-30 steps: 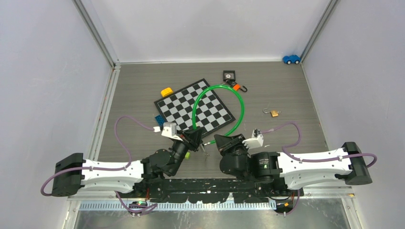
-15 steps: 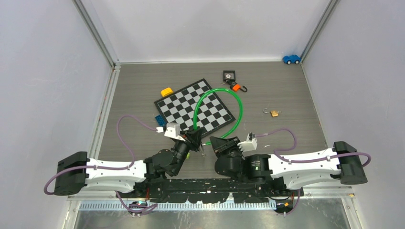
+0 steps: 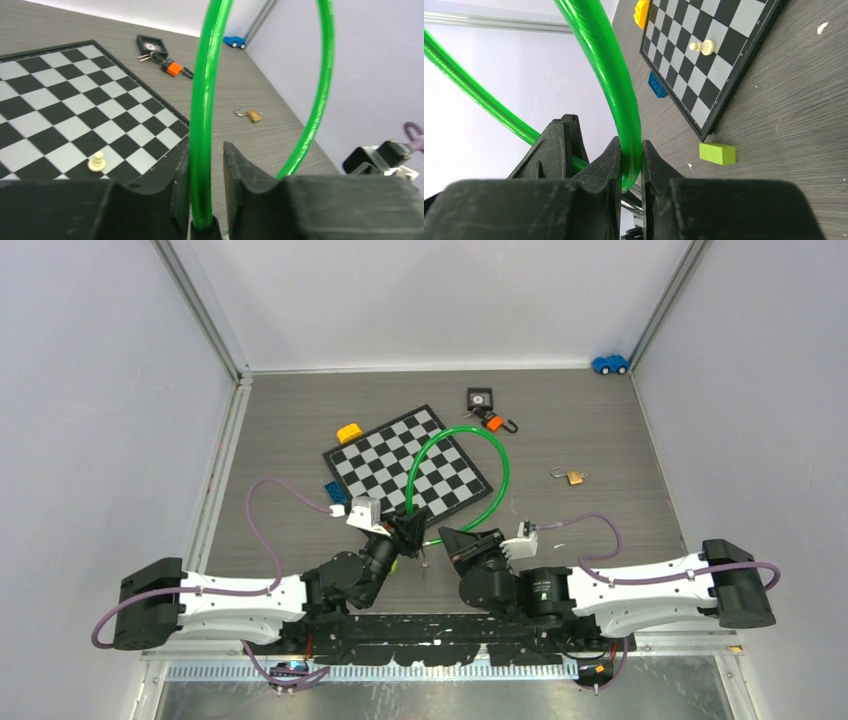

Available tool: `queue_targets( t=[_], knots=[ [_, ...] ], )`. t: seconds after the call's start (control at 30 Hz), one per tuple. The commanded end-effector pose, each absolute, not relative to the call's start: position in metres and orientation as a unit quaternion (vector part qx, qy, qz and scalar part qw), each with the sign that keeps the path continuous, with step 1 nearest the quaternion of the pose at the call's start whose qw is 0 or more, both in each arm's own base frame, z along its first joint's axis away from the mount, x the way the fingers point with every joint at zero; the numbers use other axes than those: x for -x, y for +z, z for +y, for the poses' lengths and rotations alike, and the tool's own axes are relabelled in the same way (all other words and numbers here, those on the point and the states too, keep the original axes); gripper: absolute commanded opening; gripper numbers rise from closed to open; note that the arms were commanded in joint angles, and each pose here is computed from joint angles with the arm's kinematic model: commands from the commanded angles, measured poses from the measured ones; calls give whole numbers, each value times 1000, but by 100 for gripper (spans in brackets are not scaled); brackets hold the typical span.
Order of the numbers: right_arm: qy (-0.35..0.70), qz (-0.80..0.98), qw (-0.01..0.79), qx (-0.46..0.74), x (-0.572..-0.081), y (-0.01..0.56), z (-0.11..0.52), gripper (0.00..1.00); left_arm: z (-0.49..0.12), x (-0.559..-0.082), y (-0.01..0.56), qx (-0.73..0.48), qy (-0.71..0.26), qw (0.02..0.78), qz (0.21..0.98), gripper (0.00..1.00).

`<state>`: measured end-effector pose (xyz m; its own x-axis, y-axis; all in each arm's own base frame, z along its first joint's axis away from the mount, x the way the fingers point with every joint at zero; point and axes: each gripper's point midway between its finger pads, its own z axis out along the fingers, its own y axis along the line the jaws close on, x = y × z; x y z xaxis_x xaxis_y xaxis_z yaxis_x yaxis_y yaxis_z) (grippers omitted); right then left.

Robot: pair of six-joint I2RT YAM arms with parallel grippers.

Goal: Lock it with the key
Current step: Lock the lock.

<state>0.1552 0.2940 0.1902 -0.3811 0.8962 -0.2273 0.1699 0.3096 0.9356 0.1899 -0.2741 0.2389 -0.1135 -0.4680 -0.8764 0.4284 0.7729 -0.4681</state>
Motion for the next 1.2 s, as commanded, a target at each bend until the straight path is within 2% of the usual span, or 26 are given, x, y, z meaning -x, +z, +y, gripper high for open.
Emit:
queue_targets(
  t=[0.0,0.17,0.3,0.7,1.17],
  knots=[
    [489,685,381,-382,-148,211,299,0,-293,-179,286,27,-416,656,629,35],
    [481,678,399,-386,-152,215,285,0,-292,-178,285,27,-415,648,638,54],
    [475,673,409,-392,-155,216,276,0,-291,-177,286,24,-415,641,646,59],
    [466,650,444,-404,-162,229,244,0,-298,-170,260,16,-406,593,696,55],
    [451,655,471,-381,-164,239,242,0,-312,-166,259,16,-426,570,703,46]
  ],
)
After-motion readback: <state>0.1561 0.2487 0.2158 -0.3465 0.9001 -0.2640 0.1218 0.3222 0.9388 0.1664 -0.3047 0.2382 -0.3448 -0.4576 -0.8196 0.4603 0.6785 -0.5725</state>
